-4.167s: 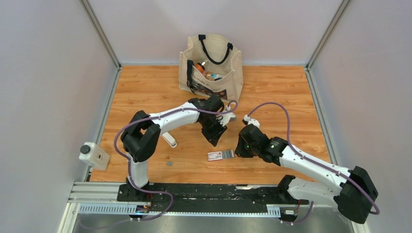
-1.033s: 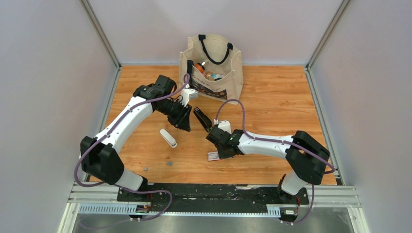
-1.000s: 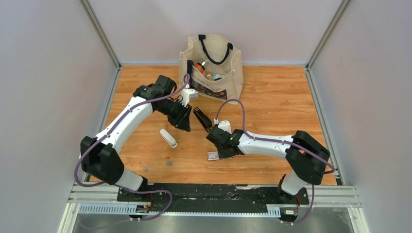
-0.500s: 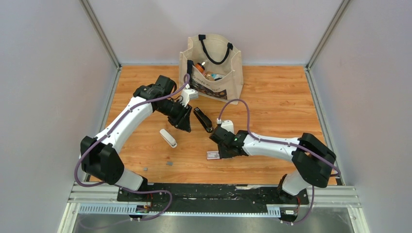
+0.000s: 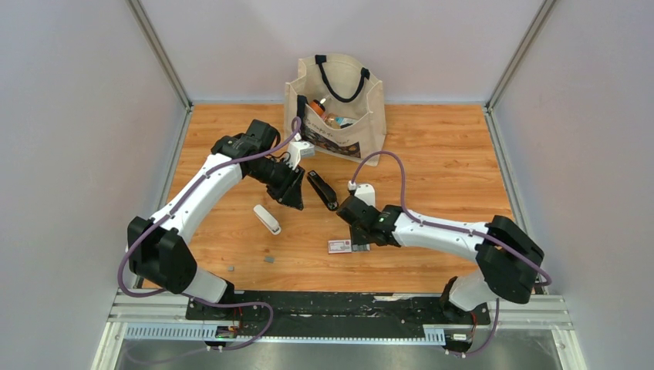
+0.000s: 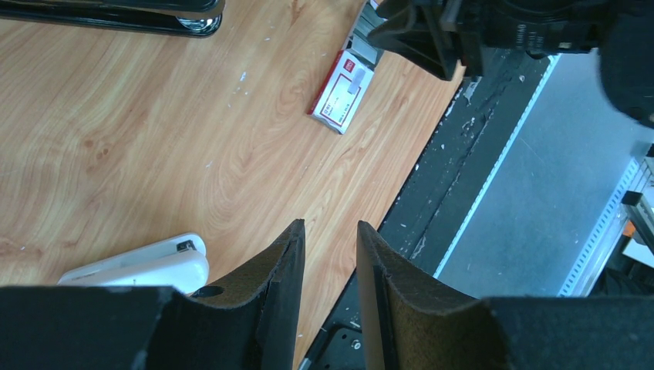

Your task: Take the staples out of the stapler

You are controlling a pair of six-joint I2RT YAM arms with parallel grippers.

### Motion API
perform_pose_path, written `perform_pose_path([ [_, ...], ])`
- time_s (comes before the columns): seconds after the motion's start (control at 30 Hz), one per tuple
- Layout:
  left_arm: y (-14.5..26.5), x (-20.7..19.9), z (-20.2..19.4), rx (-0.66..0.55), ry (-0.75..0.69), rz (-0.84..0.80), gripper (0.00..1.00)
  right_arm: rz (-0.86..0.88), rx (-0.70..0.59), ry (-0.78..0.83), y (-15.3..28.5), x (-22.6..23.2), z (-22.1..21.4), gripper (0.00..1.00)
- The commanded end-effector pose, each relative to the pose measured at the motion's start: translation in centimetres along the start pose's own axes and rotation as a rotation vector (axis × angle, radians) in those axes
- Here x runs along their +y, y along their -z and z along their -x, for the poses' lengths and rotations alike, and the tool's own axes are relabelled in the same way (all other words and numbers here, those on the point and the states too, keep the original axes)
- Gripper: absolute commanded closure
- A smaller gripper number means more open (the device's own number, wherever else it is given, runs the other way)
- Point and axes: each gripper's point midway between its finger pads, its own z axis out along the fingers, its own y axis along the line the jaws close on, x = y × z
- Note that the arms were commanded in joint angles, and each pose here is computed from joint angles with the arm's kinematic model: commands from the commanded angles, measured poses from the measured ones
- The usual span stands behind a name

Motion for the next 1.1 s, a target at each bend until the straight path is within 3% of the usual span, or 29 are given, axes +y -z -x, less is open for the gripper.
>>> perform_pose_path([
  [0.0,0.8,-0.8,0.6,-0.039,-0.05,-0.013,0.61,-0.042,-0.081,0.009,-1.3,0.5,2.9,0.71],
  [1.07,0.4,-0.4,0.6,-0.034,-0.046,-0.014,0.61,-0.033,-0.052,0.051,-3.3,0.7,2.3,0.77],
])
